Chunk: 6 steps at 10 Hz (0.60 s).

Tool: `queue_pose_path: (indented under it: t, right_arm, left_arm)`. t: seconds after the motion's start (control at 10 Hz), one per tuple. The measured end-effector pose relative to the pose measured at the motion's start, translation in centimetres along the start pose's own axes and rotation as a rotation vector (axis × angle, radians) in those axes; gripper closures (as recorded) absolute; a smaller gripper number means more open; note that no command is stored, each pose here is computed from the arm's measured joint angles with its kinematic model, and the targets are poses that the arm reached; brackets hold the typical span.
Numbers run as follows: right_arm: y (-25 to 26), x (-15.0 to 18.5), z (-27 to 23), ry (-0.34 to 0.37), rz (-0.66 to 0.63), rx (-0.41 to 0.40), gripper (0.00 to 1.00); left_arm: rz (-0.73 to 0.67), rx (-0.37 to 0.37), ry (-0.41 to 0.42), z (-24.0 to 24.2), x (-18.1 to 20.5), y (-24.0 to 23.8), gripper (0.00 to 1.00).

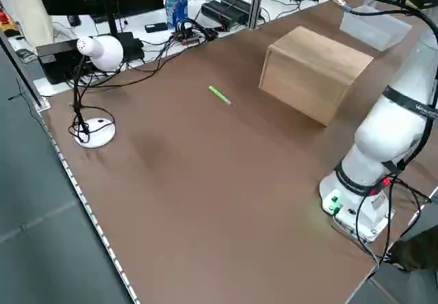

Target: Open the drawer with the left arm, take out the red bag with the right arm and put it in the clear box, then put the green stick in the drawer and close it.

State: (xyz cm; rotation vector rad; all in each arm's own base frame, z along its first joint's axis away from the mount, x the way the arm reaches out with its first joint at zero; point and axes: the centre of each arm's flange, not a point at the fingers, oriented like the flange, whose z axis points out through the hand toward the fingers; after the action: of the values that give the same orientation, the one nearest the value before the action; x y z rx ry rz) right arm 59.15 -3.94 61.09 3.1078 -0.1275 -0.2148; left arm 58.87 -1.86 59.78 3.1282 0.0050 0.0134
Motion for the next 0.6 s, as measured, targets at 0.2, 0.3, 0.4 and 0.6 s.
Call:
queue_pose_path:
  t: [0.2,0.3,0.4,0.6]
  right_arm:
    - [0.05,0.02,-0.02,0.002,0.001,0.000,0.00]
    - [-0.08,0.08,-0.07,0.008,-0.001,0.000,0.00]
    - [-0.33,0.32,-0.29,0.031,-0.006,0.000,0.00]
    - [-0.77,0.98,-0.94,0.098,-0.013,0.002,0.00]
  left_arm:
    - [0.000,0.000,0.005,-0.05,0.06,0.01,0.01]
    - [0.000,0.000,0.006,-0.06,0.07,0.00,0.01]
    - [0.000,0.000,0.006,-0.06,0.07,0.01,0.01]
    - [0.002,0.000,0.006,-0.06,0.06,0.18,0.01]
